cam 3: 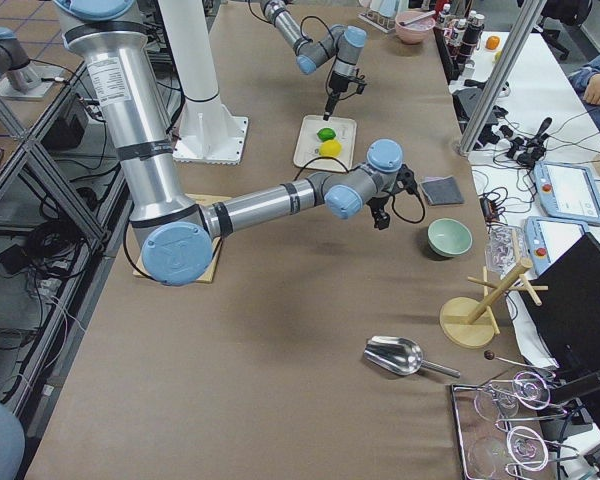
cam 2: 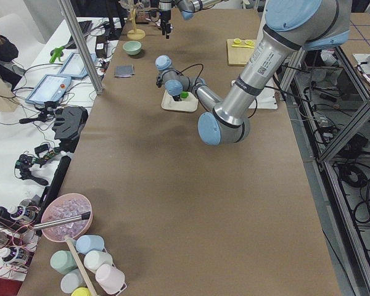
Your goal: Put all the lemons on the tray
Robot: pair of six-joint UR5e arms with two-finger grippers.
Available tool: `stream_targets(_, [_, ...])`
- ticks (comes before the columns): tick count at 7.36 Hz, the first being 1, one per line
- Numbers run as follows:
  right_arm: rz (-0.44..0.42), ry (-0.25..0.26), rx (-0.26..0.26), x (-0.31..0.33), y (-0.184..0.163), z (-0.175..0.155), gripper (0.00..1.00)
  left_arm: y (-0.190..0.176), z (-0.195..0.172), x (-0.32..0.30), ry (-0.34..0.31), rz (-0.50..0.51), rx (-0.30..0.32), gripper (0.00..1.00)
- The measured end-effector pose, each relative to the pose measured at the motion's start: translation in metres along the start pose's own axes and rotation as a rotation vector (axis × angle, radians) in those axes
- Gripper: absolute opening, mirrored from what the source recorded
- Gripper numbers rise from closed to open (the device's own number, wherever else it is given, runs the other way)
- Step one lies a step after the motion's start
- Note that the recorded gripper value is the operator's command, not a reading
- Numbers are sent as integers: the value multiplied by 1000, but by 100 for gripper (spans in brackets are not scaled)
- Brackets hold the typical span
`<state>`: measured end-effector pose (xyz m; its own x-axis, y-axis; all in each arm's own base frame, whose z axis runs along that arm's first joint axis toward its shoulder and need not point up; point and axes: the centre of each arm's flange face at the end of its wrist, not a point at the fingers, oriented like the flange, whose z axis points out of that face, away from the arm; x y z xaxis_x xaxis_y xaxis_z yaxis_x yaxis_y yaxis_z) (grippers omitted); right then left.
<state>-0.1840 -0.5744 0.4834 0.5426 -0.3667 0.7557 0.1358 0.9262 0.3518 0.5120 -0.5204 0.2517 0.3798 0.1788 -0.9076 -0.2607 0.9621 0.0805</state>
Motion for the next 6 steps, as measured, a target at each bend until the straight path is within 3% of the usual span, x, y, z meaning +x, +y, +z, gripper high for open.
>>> stream_targets(2, [99,43,-2,49,15,-27,100,-20,-80,-51,-65,-60,119,98])
stream_targets(4, [217,76,-29,87,42,-49,99,-14,-162,-103,-291,4,205,98])
stream_targets(6, [290,107,-44,112,77,-68,99,7,-231,-153,-554,64,221,98])
